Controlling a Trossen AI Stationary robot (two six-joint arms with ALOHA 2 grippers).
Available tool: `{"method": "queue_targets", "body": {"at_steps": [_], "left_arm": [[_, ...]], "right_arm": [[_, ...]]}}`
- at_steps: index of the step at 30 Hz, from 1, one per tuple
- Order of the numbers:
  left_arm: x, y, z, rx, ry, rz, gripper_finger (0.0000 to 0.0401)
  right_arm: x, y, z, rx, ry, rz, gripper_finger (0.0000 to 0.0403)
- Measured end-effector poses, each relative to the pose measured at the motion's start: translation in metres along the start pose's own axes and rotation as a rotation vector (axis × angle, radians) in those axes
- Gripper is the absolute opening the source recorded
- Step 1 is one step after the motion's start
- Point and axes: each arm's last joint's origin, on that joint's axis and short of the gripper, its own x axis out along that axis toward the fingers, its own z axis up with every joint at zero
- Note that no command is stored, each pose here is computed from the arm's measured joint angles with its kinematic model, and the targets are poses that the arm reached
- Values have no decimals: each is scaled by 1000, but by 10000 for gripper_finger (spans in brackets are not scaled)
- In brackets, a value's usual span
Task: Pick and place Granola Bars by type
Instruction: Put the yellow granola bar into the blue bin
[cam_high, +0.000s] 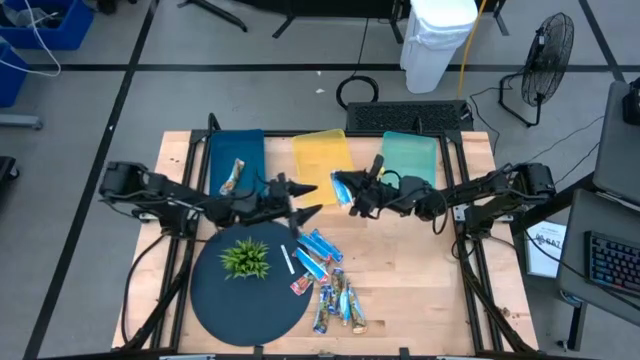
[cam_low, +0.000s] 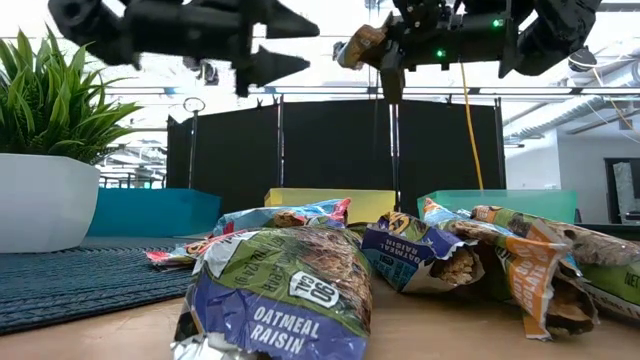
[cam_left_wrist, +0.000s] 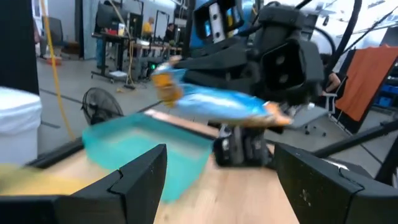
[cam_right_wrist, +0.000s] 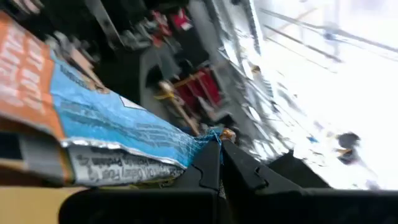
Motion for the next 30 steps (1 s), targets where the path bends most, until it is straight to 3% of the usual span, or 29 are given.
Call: {"method": "queue_targets", "body": {"at_steps": [8, 19, 25, 30], "left_arm": [[35, -7, 13, -85, -44, -39, 294], [66, 22, 0, -512, -26, 34, 294], [69, 28, 0, -575, -40, 45, 294], [69, 24, 7, -593, -88, -27, 294]], "right_arm": [[2, -10, -6, -79, 75, -105, 0], [5, -14, -14, -91, 104, -119, 0], [5, -13, -14, -96, 108, -109, 0], [5, -14, -16, -98, 113, -108, 0]]}}
